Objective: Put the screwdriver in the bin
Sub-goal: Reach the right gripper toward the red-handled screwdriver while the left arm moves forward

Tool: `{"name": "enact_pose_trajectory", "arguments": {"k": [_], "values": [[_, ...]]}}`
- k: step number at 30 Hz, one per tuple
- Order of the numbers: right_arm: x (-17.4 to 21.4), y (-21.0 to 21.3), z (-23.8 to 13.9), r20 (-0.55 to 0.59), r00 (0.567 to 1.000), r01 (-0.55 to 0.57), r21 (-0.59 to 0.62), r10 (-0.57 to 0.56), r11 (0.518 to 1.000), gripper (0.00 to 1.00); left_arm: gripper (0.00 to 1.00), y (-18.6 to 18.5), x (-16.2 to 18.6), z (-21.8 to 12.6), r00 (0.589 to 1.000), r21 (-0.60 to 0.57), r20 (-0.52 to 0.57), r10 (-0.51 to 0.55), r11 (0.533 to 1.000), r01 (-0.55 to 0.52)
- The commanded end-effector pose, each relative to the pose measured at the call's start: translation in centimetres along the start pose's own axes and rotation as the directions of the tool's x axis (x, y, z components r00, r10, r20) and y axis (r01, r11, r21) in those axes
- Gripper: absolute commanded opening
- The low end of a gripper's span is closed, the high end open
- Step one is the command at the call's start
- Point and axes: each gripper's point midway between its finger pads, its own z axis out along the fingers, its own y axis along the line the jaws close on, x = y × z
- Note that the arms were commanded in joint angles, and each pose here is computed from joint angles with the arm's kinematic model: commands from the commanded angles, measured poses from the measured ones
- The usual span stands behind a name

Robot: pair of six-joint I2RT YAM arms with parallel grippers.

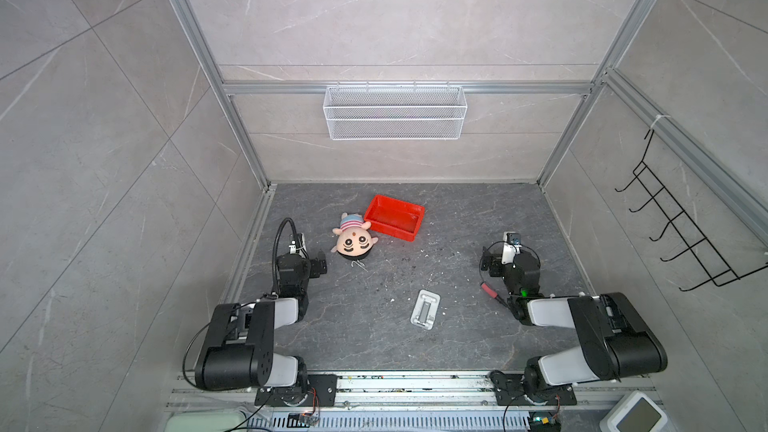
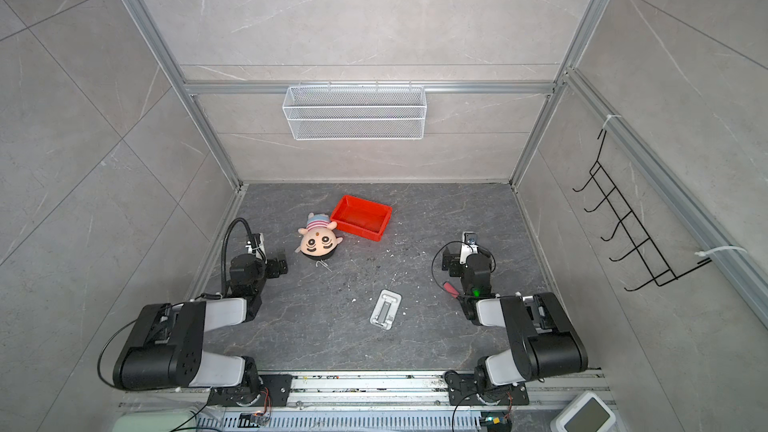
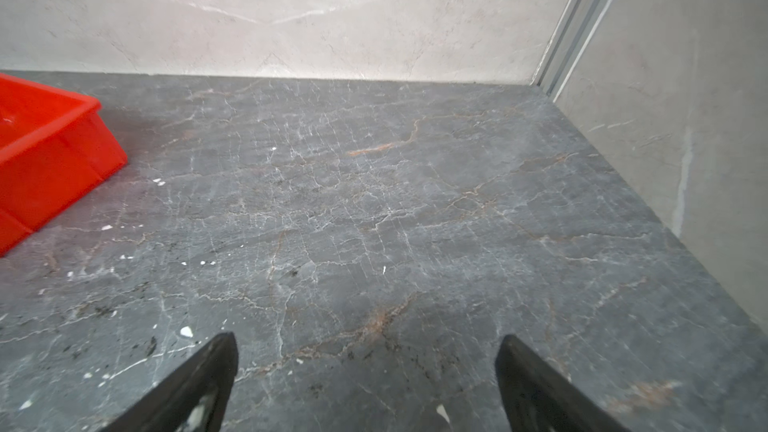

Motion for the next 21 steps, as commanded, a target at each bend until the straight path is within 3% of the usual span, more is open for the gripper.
{"name": "enact_pose_trajectory", "arguments": {"k": [1, 5, 8, 11, 15, 21], "values": [[-2.4, 0.4, -1.2, 0.021, 1.000, 0.001, -0.034, 0.000, 0.999, 0.99, 1.00, -1.1, -3.0, -1.3, 0.995, 0.021, 0.066, 0.080, 0.996, -0.082], [-3.6, 0.9, -3.1, -0.005, 0.999, 0.039, -0.080, -0.040, 0.996, 0.99, 1.00, -4.0, -4.5, -2.9, 0.983, 0.122, 0.095, 0.154, 0.979, -0.165], [-4.2, 1.5, -4.6, -0.066, 0.991, 0.105, -0.131, -0.115, 0.986, 0.99, 1.00, -7.2, -5.2, -4.6, 0.967, 0.239, 0.131, 0.220, 0.939, -0.246], [-4.9, 1.8, -6.0, -0.131, 0.979, 0.133, -0.174, -0.157, 0.976, 0.99, 1.00, -10.4, -5.3, -6.5, 0.943, 0.352, 0.160, 0.290, 0.876, -0.329], [-5.5, 2.0, -8.1, -0.222, 0.943, 0.194, -0.234, -0.246, 0.953, 0.99, 1.00, -14.8, -4.9, -9.6, 0.918, 0.551, 0.212, 0.334, 0.735, -0.395], [-5.5, 1.8, -9.8, -0.309, 0.875, 0.285, -0.294, -0.373, 0.912, 0.99, 1.00, -17.4, -4.2, -12.0, 0.912, 0.650, 0.243, 0.329, 0.642, -0.405]]}}
